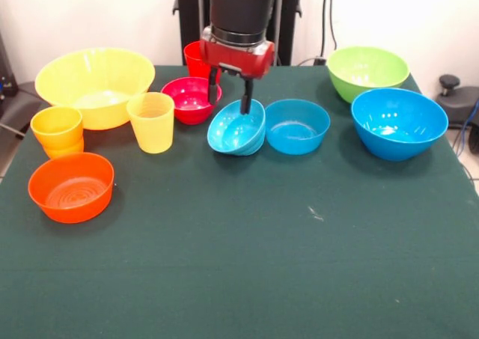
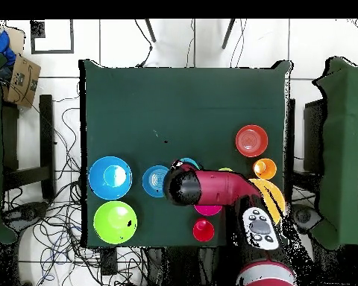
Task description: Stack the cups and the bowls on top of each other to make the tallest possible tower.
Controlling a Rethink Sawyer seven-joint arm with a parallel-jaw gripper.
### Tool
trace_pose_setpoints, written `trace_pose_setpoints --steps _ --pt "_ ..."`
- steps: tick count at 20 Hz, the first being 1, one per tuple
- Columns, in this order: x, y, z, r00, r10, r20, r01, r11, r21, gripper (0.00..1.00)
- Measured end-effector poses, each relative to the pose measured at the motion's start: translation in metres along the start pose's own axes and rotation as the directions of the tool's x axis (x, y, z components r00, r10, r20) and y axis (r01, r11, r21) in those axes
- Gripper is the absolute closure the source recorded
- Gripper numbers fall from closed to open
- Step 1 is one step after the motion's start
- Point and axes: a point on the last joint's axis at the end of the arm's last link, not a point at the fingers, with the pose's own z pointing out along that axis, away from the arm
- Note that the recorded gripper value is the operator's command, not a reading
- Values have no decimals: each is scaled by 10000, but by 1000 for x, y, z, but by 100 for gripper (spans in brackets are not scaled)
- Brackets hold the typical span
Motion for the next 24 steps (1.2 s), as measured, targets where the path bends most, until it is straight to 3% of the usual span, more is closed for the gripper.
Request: trace_pose_setpoints --steps 6,17,24 --pt "4 24 -7 9998 -206 83 207 9997 -145 0" --pt "-9 43 -23 9994 -2 343 22 9984 -570 0" --pt "1 46 -8 9999 -38 111 45 9981 -622 0"
